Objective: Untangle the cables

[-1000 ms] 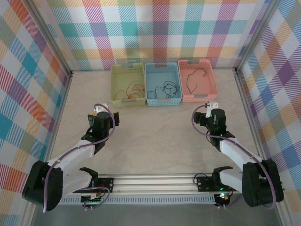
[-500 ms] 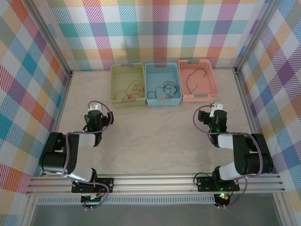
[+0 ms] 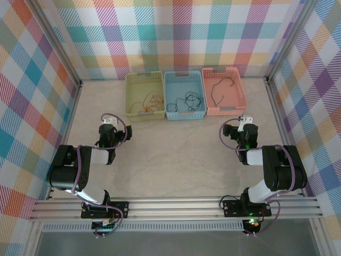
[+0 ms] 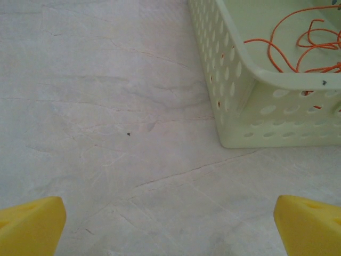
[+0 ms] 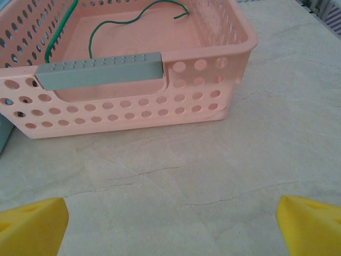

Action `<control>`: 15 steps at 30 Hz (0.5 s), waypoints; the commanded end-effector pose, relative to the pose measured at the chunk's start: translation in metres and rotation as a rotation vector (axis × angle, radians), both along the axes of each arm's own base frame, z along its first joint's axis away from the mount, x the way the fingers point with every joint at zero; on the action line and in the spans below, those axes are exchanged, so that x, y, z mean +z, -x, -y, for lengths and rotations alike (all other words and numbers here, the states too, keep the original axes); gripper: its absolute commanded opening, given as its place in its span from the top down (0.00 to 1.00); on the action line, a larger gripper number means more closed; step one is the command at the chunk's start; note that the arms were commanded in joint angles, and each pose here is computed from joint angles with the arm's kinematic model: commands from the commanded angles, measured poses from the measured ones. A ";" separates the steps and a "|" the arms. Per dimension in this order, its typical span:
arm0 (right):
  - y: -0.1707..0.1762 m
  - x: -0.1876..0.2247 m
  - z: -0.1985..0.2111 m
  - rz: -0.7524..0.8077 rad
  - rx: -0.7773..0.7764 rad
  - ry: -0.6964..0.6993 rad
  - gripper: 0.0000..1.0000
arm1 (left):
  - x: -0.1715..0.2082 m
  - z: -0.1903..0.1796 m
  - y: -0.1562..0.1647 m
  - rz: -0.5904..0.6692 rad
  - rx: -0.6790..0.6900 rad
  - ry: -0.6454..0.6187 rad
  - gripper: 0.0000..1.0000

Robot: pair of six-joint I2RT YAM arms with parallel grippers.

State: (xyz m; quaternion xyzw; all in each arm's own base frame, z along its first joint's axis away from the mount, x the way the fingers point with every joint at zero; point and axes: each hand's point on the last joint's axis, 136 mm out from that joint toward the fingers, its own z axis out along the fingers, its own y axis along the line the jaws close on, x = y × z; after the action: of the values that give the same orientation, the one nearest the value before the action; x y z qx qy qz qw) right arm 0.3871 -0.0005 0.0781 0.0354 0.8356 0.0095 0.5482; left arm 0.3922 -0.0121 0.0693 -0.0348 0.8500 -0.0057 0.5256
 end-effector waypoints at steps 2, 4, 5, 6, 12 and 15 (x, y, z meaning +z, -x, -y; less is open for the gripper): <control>-0.009 0.015 -0.007 0.051 0.027 -0.010 0.00 | 0.009 0.002 -0.006 0.036 -0.013 0.005 0.00; -0.009 0.015 -0.006 0.049 0.026 -0.010 0.00 | 0.009 0.001 -0.006 0.037 -0.013 0.005 0.00; -0.009 0.015 -0.007 0.049 0.029 -0.010 0.00 | 0.009 0.001 -0.006 0.037 -0.012 0.005 0.00; -0.009 0.015 -0.008 0.048 0.038 -0.011 0.00 | 0.009 0.001 -0.006 0.037 -0.013 0.004 0.00; -0.011 0.014 -0.021 0.033 0.121 -0.015 0.00 | 0.009 0.001 -0.006 0.037 -0.012 0.005 0.00; -0.012 0.013 -0.021 0.026 0.123 -0.021 0.00 | 0.009 0.001 -0.006 0.037 -0.012 0.005 0.00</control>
State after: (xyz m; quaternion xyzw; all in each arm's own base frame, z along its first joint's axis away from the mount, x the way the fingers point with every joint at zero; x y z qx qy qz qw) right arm 0.3931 0.0142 0.0848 0.0057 0.8329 0.0411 0.5519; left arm 0.3922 -0.0126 0.0692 -0.0340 0.8501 -0.0070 0.5255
